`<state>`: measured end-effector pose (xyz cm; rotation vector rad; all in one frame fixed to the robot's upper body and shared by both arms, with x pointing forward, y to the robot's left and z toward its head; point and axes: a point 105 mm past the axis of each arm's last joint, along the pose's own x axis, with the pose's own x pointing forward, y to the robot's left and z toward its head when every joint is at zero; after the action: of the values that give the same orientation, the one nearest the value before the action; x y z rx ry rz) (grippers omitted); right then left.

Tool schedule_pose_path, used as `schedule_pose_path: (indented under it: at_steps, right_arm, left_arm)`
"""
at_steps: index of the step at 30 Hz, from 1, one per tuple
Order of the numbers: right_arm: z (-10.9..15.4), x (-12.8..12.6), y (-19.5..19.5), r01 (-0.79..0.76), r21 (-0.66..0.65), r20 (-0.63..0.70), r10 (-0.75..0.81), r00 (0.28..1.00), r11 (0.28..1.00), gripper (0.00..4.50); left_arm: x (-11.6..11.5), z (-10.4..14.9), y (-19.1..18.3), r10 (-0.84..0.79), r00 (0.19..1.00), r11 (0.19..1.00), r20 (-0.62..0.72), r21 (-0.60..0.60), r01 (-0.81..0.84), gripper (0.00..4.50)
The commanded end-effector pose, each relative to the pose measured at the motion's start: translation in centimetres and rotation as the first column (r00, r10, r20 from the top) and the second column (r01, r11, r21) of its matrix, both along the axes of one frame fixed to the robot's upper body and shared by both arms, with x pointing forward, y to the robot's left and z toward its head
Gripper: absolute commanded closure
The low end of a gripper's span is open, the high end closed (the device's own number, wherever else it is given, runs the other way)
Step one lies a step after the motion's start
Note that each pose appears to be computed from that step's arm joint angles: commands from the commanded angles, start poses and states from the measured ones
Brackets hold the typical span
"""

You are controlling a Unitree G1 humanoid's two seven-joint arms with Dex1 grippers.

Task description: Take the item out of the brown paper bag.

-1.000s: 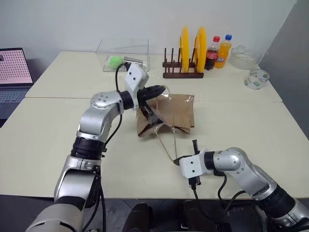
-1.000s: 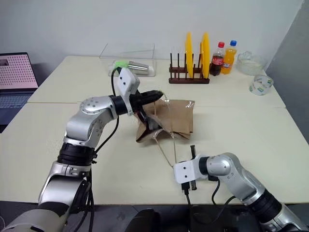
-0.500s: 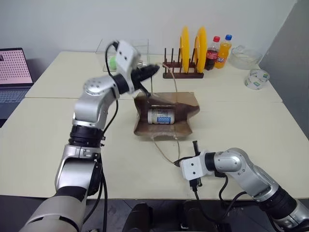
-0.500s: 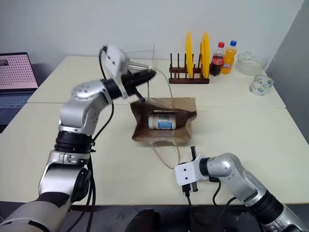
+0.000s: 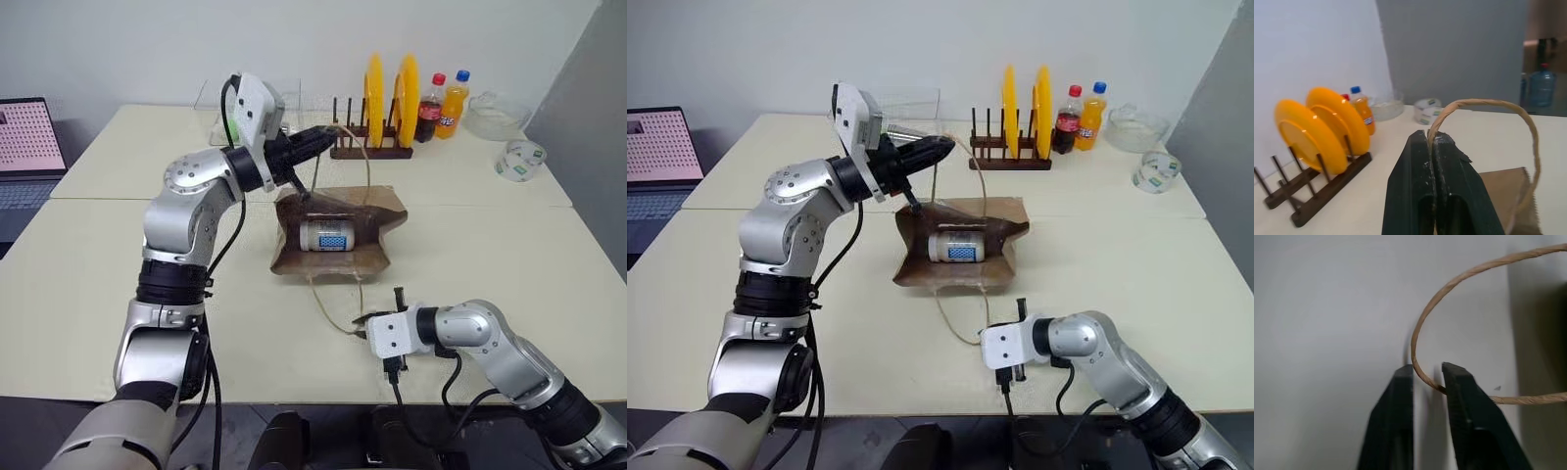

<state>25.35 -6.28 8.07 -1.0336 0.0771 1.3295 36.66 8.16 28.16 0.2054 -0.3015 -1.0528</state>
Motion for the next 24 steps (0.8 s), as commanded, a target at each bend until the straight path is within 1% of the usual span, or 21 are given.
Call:
schedule_pose_path:
  at_steps: [1, 2, 6, 8, 10, 12, 15, 18, 22, 24]
  right_arm:
    - [1.8, -1.6, -0.7, -0.011, 0.035, -0.071, 0.014, 0.997, 0.999, 2.17]
    - [2.6, -2.2, -1.0, -0.010, 0.051, -0.107, 0.016, 0.994, 0.999, 1.85]
    - [5.9, -3.5, -2.1, 0.040, 0.127, -0.226, -0.010, 0.974, 0.991, 1.85]
    - [8.1, -3.7, -2.0, 0.090, 0.231, -0.308, -0.015, 0.951, 0.969, 1.85]
    - [10.4, -2.7, -1.2, 0.132, 0.337, -0.308, -0.023, 0.951, 0.932, 1.85]
    - [11.5, -1.4, 0.1, 0.145, 0.389, -0.277, -0.035, 0.960, 0.910, 1.85]
    - [11.9, 0.9, 2.1, 0.166, 0.408, -0.198, -0.090, 0.976, 0.898, 1.85]
    - [12.0, 2.6, 4.4, 0.162, 0.409, -0.126, -0.120, 0.985, 0.898, 1.85]
    - [11.0, 5.3, 6.8, 0.204, 0.384, -0.022, -0.212, 0.977, 0.901, 1.85]
    - [10.3, 6.5, 7.1, 0.228, 0.361, 0.025, -0.254, 0.967, 0.904, 1.45]
  left_arm:
    - [-1.4, 1.0, -0.3, -0.055, 0.998, 0.998, 0.044, 0.005, 0.055, 4.50]
    - [-1.5, 0.9, -0.4, -0.060, 0.997, 0.998, 0.041, 0.007, 0.060, 4.50]
    - [-1.7, 0.9, -0.4, -0.074, 0.997, 0.997, 0.035, 0.006, 0.074, 4.50]
    - [-1.8, 0.8, -0.5, -0.082, 0.996, 0.997, 0.032, 0.006, 0.082, 4.50]
    - [-1.8, 0.8, -0.5, -0.087, 0.996, 0.996, 0.031, 0.006, 0.087, 4.50]
    - [-1.7, 0.8, -0.6, -0.092, 0.995, 0.996, 0.032, 0.004, 0.092, 4.50]
    - [-1.7, 0.9, -0.8, -0.097, 0.995, 0.995, 0.036, 0.002, 0.097, 4.50]
    - [-1.7, 1.1, -0.8, -0.099, 0.994, 0.995, 0.040, 0.002, 0.099, 4.50]
    - [-1.6, 1.3, -0.5, -0.088, 0.995, 0.996, 0.046, -0.002, 0.088, 4.50]
    - [-1.7, 1.4, -0.5, -0.085, 0.995, 0.996, 0.049, -0.003, 0.085, 4.50]
